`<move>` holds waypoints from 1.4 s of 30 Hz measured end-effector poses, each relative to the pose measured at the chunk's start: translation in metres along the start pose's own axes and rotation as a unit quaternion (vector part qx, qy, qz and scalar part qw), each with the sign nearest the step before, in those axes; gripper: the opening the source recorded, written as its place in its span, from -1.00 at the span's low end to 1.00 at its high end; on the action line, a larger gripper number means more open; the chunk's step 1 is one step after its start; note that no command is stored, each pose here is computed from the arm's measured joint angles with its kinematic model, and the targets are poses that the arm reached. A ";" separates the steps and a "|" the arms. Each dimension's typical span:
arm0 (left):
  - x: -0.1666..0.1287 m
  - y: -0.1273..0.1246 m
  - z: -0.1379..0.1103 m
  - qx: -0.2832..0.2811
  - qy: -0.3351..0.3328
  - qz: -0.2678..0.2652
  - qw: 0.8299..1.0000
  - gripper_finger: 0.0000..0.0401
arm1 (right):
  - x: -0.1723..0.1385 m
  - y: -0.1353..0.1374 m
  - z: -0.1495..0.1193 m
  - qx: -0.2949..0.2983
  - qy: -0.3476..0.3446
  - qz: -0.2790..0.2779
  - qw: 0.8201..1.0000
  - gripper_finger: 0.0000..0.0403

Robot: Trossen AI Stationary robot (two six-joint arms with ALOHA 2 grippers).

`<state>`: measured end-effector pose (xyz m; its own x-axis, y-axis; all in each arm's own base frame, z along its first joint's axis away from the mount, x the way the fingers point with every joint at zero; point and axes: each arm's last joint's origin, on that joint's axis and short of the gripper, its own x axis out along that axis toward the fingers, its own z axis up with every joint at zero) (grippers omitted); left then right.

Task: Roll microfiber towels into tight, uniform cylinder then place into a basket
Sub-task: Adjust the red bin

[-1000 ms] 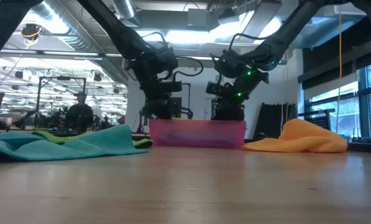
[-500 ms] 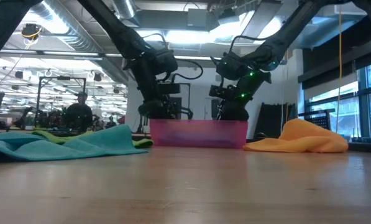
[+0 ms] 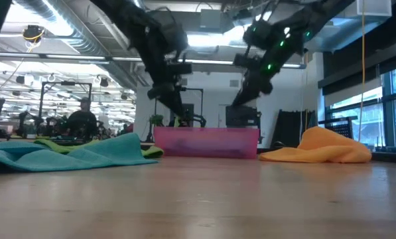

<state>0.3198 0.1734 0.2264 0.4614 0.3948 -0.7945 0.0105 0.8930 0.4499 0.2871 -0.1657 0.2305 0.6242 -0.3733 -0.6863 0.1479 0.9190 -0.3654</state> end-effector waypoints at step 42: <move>0.088 -0.071 0.041 -0.114 -0.081 -0.012 0.990 -0.28 | -0.031 0.066 -0.008 0.055 0.020 0.085 0.995 -0.60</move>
<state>0.3958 0.1363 0.1415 0.6006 0.3494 -0.7192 -0.1687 0.9346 0.3132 0.2711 -0.0941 0.2223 0.6170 -0.2139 -0.7574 0.1271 0.9768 -0.1723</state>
